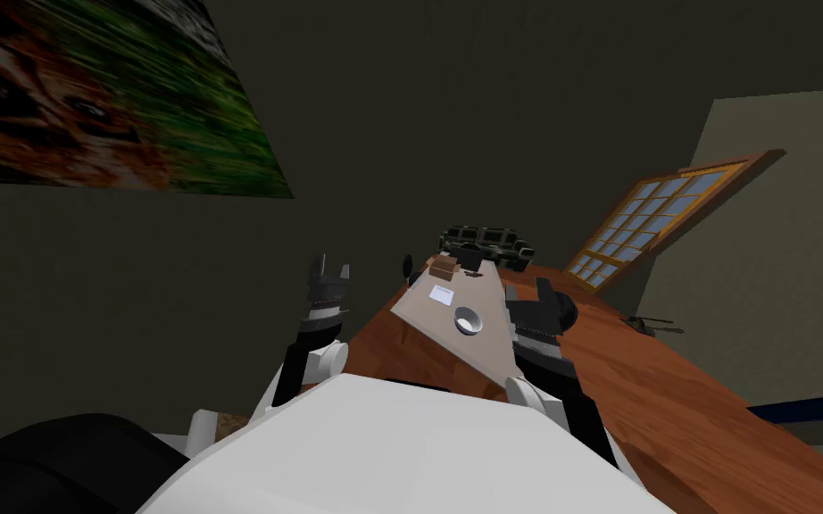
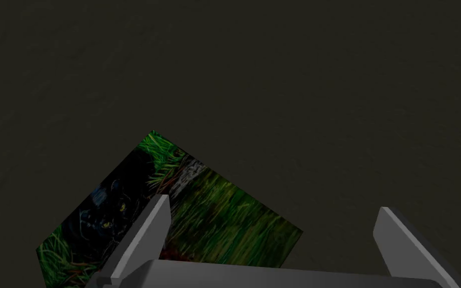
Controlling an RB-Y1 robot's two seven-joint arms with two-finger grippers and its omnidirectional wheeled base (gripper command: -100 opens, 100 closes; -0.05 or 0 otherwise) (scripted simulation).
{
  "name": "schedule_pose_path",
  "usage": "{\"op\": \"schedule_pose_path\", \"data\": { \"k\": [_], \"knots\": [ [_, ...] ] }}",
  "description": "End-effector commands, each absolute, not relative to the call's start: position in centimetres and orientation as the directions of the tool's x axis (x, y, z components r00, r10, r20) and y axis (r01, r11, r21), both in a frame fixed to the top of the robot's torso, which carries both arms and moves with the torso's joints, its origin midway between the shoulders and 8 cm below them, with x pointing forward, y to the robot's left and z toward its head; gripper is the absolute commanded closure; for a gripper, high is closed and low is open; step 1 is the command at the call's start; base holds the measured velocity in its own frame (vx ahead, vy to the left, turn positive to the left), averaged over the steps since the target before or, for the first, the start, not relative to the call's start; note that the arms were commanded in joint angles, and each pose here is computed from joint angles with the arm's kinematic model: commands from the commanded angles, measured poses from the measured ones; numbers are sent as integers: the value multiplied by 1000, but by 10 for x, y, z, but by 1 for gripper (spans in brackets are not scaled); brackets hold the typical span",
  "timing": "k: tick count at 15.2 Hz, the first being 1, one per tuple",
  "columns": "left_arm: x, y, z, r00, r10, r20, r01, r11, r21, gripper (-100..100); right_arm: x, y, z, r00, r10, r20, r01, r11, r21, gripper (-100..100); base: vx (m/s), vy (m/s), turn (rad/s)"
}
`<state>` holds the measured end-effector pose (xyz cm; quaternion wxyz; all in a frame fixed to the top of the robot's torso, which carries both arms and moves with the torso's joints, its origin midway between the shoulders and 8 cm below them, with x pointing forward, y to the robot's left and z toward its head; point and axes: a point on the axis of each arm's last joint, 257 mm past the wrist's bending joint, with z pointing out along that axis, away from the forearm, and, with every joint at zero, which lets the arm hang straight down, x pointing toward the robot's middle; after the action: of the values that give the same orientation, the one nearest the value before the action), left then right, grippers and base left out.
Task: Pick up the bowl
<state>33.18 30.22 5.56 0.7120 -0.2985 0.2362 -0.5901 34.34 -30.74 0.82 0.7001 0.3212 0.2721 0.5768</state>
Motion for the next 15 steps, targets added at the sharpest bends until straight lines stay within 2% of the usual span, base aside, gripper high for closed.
{"op": "schedule_pose_path", "data": {
  "k": [1,8,15],
  "knots": [
    [332,302,56,192,-981,16,699,125,-704,0,347,-304,3,178,983,-47,-621,149,770,-100,3,4,25],
    [332,302,56,192,-981,16,699,125,-704,0,372,-288,-52,134,945,-298,-513,323,795,-100,21,20,82],
    [332,302,56,192,-981,16,699,125,-704,0,388,-287,-110,87,877,-472,-416,462,783,-100,23,23,91]
  ]
}}
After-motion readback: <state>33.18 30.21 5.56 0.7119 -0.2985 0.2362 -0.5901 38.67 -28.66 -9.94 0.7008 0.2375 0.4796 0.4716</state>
